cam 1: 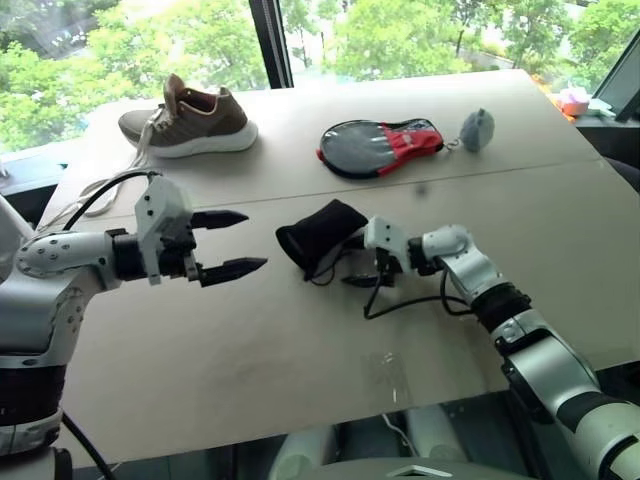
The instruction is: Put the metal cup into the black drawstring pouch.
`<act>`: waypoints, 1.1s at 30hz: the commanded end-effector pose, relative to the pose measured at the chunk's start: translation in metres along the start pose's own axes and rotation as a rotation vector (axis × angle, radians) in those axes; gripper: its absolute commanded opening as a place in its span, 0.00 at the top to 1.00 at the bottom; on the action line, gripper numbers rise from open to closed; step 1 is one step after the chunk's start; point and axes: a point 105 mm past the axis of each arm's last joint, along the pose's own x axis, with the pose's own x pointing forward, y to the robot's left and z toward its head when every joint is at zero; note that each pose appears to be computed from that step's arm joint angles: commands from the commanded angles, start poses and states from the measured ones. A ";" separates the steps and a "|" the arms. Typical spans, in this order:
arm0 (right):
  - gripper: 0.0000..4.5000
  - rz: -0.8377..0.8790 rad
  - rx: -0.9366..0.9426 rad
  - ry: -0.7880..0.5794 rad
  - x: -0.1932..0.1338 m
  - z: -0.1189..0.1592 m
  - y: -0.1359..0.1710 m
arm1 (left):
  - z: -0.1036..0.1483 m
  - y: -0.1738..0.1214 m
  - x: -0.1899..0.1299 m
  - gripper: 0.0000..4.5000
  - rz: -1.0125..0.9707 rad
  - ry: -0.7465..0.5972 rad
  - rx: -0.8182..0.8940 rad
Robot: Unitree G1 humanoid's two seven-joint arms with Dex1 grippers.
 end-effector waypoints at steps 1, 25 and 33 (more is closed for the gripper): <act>0.15 -0.011 -0.052 -0.062 0.008 0.019 -0.005 | -0.007 -0.011 -0.014 0.01 -0.076 0.083 0.000; 1.00 -0.039 -0.174 0.051 0.016 0.003 0.003 | -0.005 -0.033 0.002 0.00 -0.143 0.053 0.001; 1.00 -0.079 -0.222 -0.032 -0.021 0.042 0.008 | -0.001 -0.026 0.015 0.00 -0.102 0.013 0.022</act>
